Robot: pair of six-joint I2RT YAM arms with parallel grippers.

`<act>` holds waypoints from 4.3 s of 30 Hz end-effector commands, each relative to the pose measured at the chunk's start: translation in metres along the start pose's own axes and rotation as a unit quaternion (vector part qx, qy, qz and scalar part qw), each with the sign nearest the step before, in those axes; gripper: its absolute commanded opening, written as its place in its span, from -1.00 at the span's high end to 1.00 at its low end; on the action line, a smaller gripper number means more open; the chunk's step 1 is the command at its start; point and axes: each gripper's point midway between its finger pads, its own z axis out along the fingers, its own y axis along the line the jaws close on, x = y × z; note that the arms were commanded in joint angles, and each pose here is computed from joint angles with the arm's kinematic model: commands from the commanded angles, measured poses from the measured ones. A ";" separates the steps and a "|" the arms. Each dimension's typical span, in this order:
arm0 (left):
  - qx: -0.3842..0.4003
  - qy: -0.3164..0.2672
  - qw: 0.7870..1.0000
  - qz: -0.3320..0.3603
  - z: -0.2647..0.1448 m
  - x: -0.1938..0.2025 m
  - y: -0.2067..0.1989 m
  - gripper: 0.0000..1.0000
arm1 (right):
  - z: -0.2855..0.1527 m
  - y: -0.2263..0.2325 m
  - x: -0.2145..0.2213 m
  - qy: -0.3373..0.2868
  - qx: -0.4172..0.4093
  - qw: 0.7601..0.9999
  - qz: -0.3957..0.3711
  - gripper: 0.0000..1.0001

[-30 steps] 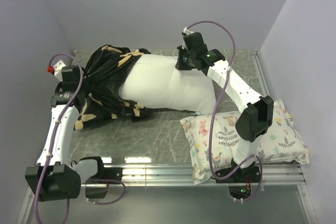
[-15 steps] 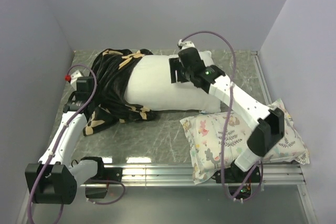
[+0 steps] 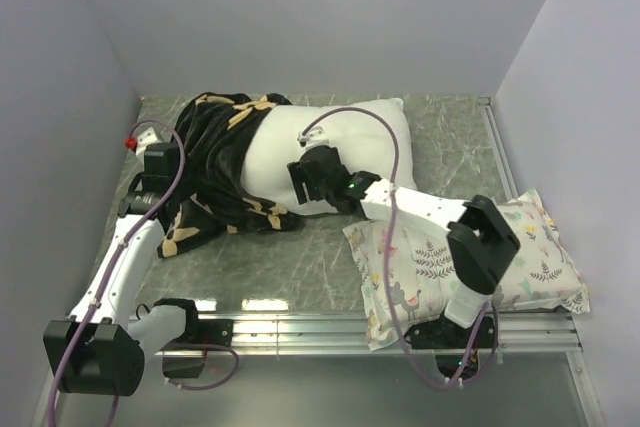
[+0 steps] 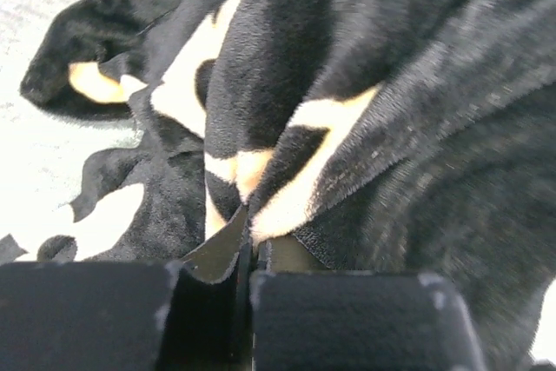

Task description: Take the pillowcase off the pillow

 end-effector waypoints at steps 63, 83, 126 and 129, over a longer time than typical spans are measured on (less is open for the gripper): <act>-0.197 -0.081 0.959 -0.187 0.030 -0.048 0.120 0.99 | -0.216 -0.133 -0.205 -0.190 0.076 0.969 0.139 1.00; -0.144 -0.105 0.955 -0.239 0.005 -0.073 0.135 0.99 | -0.187 -0.172 -0.272 -0.255 0.056 0.945 0.198 1.00; 0.243 0.001 0.959 0.145 -0.132 0.072 -0.105 -0.75 | -0.187 -0.088 -0.038 -0.180 -0.086 0.956 0.215 -0.93; 0.244 0.004 0.958 0.152 -0.131 0.081 -0.105 -0.75 | -0.191 -0.097 -0.024 -0.175 -0.065 0.959 0.215 -0.95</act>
